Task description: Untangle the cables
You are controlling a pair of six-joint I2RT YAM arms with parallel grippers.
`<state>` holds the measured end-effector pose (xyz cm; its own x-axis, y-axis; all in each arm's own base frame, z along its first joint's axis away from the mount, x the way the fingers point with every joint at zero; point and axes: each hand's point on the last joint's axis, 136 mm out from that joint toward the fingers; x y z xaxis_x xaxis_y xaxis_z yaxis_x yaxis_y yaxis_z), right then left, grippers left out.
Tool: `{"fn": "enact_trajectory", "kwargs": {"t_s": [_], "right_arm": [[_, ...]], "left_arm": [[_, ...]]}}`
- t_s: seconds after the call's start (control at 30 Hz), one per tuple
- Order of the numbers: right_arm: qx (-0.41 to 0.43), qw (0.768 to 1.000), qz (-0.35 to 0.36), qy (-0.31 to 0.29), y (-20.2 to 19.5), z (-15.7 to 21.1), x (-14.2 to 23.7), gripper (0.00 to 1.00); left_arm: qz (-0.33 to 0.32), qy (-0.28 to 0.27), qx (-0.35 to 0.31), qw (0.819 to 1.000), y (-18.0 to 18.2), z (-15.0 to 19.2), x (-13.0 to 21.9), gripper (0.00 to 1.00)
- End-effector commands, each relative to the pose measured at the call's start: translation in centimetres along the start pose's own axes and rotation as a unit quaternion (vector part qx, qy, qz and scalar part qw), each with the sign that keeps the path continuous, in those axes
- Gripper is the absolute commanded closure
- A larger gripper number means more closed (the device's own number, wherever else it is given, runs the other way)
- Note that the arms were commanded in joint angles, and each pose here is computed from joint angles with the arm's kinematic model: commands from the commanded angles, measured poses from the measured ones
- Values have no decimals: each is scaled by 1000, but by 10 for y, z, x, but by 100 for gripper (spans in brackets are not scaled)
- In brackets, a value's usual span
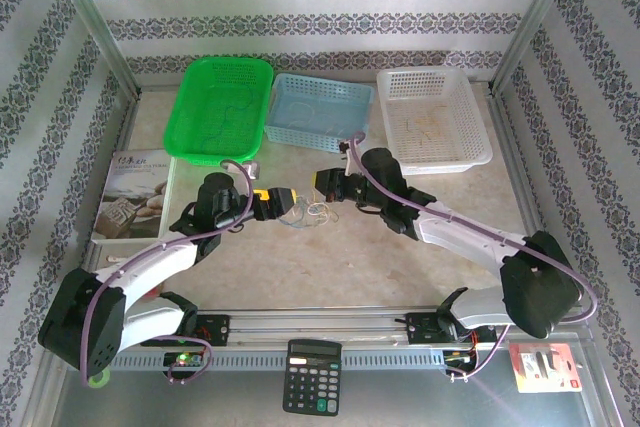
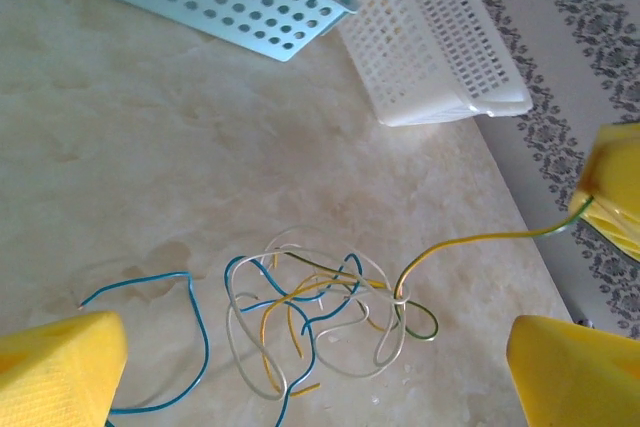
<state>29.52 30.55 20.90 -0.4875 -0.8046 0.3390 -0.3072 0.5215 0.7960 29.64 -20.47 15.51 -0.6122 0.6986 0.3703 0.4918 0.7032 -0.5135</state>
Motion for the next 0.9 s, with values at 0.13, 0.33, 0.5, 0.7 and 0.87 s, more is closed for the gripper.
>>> {"fn": "enact_trajectory", "kwargs": {"t_s": [0.13, 0.33, 0.5, 0.7, 0.87], "right_arm": [[-4, 999, -38, -32, 29, -24, 7, 100], [-7, 998, -45, -34, 34, -24, 6, 100], [-8, 998, -48, -33, 38, -21, 5, 100], [-7, 998, -52, -27, 43, -18, 1, 100], [-9, 998, -62, -26, 51, -18, 0, 100]], "left_arm": [[58, -8, -61, 996, -25, -4, -12, 5], [54, -7, -74, 996, -26, -4, -26, 5], [61, -11, -79, 995, -29, -7, -38, 6], [75, -11, -85, 993, -37, -9, -50, 7], [68, -8, -82, 994, -33, -5, -59, 15]]}}
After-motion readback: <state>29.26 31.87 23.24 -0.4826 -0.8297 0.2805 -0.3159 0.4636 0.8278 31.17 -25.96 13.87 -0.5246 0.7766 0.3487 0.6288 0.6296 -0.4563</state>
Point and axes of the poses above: each hand's point on the last joint's axis, 136 mm out from that joint toward the fingers, its own x axis back along the fingers, its own y axis along the line the jaws close on, z = x × y, and after that the axes turned 11 degrees about -x, right-handed
